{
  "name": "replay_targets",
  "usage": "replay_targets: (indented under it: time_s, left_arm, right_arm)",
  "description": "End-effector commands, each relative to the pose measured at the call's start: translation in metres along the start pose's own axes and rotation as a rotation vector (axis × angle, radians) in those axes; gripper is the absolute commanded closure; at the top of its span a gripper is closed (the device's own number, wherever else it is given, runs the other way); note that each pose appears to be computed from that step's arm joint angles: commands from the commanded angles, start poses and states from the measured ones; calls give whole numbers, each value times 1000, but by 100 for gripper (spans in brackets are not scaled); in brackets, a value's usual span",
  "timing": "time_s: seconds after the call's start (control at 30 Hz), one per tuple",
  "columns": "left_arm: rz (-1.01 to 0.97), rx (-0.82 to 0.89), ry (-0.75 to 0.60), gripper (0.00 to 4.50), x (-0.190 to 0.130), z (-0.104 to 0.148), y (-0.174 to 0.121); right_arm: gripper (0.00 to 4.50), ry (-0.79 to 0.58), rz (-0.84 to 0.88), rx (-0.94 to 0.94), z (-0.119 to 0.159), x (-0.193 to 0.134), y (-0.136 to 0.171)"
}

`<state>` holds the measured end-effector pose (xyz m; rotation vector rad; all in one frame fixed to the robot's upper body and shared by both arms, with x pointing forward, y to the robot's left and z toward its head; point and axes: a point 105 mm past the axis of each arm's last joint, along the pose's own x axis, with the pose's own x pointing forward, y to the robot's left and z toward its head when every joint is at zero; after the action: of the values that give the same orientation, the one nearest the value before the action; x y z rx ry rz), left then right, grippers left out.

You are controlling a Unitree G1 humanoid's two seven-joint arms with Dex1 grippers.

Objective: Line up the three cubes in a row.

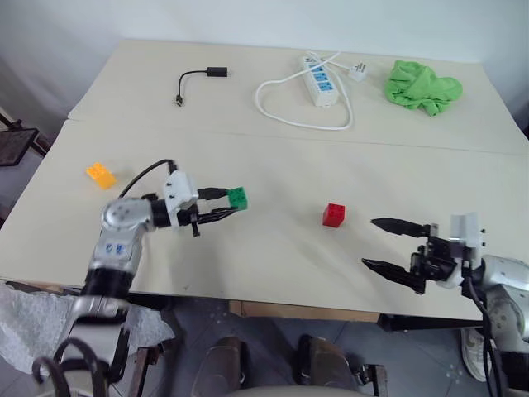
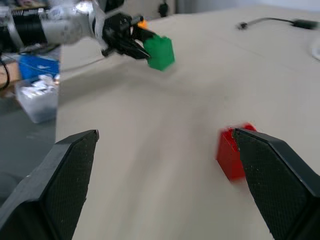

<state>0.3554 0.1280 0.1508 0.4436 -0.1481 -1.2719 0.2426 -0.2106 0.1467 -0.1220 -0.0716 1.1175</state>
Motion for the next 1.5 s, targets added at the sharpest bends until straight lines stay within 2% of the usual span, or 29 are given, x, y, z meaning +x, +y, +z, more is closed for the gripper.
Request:
replay_targets:
  time_s: [0.03, 0.13, 0.47, 0.9, 0.97, 1.2, 1.37, 1.5]
  left_arm:
    - [-210, 28, 19, 302, 30, -2, -6]
    - [-341, -1, 90, 302, 48, -8, -12]
    - [-259, -4, 141, 302, 81, -12, -3]
    - [-261, -61, 149, 302, 85, -14, -4]
    - [-244, -54, 156, 228, 84, -14, -2]
    - [-196, -23, 117, 25, 75, -6, 10]
    - [-185, 42, 61, 25, 38, 4, 21]
    - [-145, 108, 23, 25, -8, 8, 24]
  right_arm:
    - [0, -14, -34, -25, 11, -10, 5]
    - [0, -8, -78, -27, 9, -16, 10]
    - [0, -23, -150, -31, 8, -19, 26]
    - [0, -23, -173, -24, 8, -19, 31]
    - [0, -19, -164, -17, 7, -19, 33]
    - [0, -25, -141, -5, 7, -14, 34]
    - [0, -37, -99, 1, 5, -6, 31]
    - [0, -51, -53, 8, 3, 2, 27]
